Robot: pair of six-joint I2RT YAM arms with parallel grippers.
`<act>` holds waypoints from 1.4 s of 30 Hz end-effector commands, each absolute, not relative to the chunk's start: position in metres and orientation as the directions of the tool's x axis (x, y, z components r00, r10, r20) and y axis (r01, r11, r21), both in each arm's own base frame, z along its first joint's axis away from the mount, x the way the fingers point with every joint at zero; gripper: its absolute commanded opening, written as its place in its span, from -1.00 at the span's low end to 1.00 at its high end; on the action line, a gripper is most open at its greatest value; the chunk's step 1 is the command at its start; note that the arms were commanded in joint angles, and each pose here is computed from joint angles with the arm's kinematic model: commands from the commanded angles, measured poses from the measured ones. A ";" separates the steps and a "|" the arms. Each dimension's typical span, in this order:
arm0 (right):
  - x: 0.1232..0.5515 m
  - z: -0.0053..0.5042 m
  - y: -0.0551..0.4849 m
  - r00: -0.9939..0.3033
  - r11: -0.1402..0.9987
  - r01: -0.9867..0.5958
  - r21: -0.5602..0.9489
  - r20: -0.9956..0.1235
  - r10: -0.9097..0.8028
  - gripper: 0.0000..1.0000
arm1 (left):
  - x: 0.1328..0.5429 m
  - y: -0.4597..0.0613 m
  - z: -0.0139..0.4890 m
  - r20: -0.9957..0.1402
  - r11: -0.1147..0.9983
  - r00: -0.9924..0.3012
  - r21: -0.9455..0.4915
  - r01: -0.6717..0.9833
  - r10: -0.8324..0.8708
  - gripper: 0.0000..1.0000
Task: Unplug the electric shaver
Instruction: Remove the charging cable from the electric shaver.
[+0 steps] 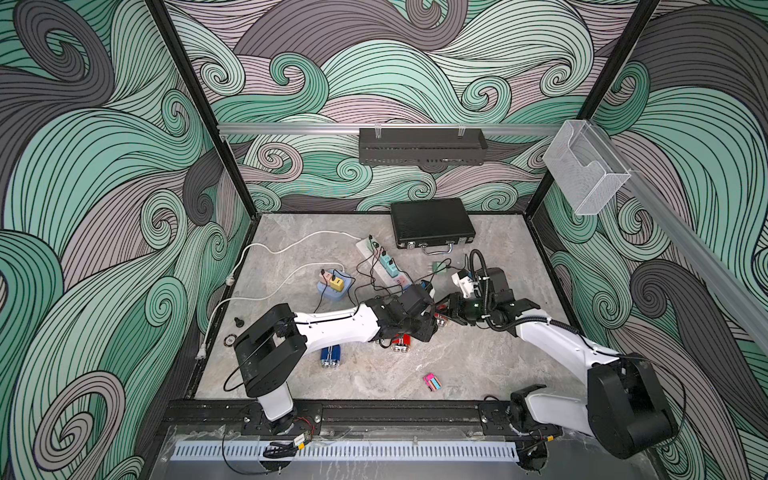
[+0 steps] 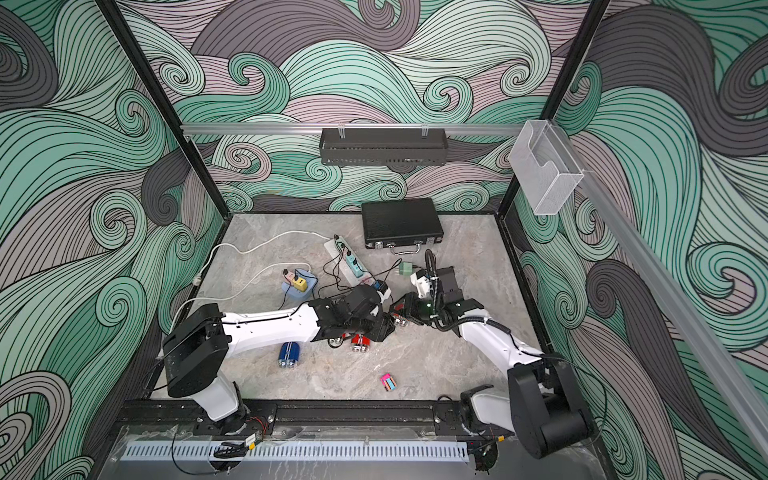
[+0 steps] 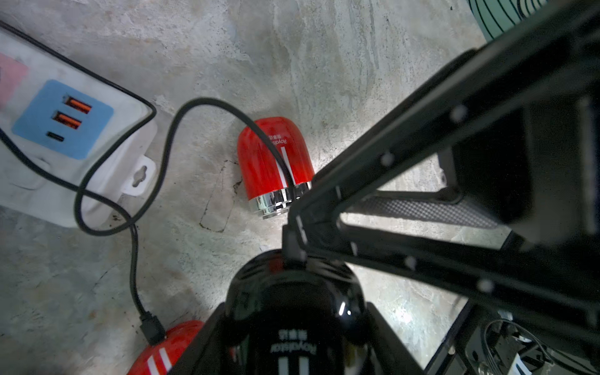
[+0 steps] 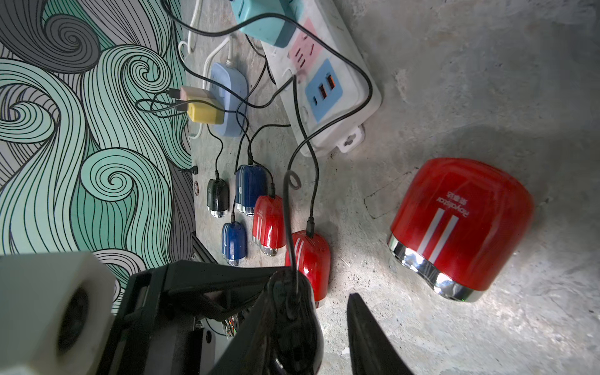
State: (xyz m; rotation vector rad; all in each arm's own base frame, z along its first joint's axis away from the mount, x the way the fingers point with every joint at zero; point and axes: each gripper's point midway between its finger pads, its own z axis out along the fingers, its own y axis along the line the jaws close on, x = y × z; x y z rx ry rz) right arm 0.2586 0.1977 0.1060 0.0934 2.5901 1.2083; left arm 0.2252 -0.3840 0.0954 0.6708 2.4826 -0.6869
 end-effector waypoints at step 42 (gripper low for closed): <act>0.265 0.112 0.220 -0.968 0.590 -0.081 0.803 -0.205 0.147 -0.87 | 0.242 -0.392 0.112 -0.575 0.741 -0.778 -0.403 0.537 0.252 -0.53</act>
